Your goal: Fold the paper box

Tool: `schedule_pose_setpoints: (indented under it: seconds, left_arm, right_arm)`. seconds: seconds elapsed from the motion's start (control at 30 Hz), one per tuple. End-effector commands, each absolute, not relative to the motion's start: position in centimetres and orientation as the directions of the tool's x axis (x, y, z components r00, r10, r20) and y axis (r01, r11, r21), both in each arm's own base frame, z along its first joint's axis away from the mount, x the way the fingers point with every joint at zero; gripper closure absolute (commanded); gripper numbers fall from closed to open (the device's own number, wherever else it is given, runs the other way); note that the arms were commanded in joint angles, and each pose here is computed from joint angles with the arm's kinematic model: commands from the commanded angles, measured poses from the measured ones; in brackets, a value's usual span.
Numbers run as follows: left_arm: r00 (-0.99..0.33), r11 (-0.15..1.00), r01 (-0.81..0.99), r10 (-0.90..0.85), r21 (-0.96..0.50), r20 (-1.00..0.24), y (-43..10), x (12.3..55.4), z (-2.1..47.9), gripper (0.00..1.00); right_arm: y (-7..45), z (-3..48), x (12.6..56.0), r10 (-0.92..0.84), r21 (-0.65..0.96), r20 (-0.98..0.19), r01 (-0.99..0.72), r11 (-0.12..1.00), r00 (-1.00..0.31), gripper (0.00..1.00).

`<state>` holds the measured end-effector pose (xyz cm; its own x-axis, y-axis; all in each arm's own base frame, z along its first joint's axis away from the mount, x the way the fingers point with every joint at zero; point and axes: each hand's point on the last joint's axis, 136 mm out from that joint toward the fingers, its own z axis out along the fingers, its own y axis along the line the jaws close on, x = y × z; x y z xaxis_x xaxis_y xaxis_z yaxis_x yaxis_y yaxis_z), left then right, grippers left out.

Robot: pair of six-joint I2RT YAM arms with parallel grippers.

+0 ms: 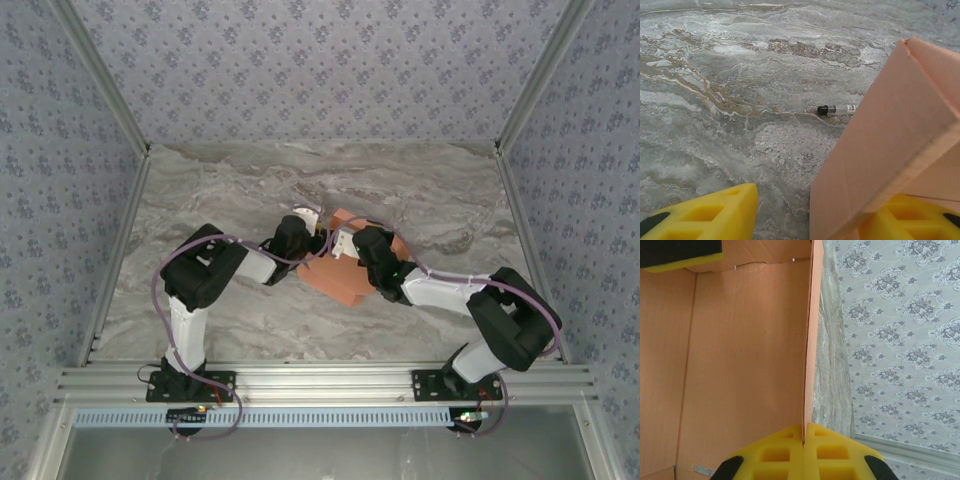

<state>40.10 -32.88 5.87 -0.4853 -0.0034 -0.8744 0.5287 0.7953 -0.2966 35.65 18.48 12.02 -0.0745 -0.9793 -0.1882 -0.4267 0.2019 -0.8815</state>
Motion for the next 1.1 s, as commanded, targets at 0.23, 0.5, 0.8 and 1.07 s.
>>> schedule_pose_setpoints:
  seconds: [0.23,0.5,0.8,1.07]
  left_arm:
    - [-0.404,0.744,0.61,-0.004,-0.273,-0.915,-34.7,41.5,9.2,0.55]
    - [-0.409,0.737,0.613,-0.01,-0.283,-0.912,-35.0,41.7,9.3,0.7]
    - [-0.408,0.736,0.617,-0.004,-0.279,-0.913,-35.1,41.6,9.3,0.81]
    - [-0.388,0.764,0.6,0.019,-0.237,-0.921,-34.5,41.6,9.8,0.89]
  right_arm:
    - [17.5,8.9,34.0,-0.991,-0.835,-0.1,-0.535,0.131,-0.086,1.0]
    - [17.5,8.9,34.1,-0.991,-0.835,-0.102,-0.534,0.134,-0.088,1.0]
    - [17.5,8.9,34.1,-0.991,-0.835,-0.104,-0.533,0.135,-0.089,1.0]
    - [17.5,9.1,34.2,-0.99,-0.839,-0.106,-0.527,0.138,-0.091,1.0]
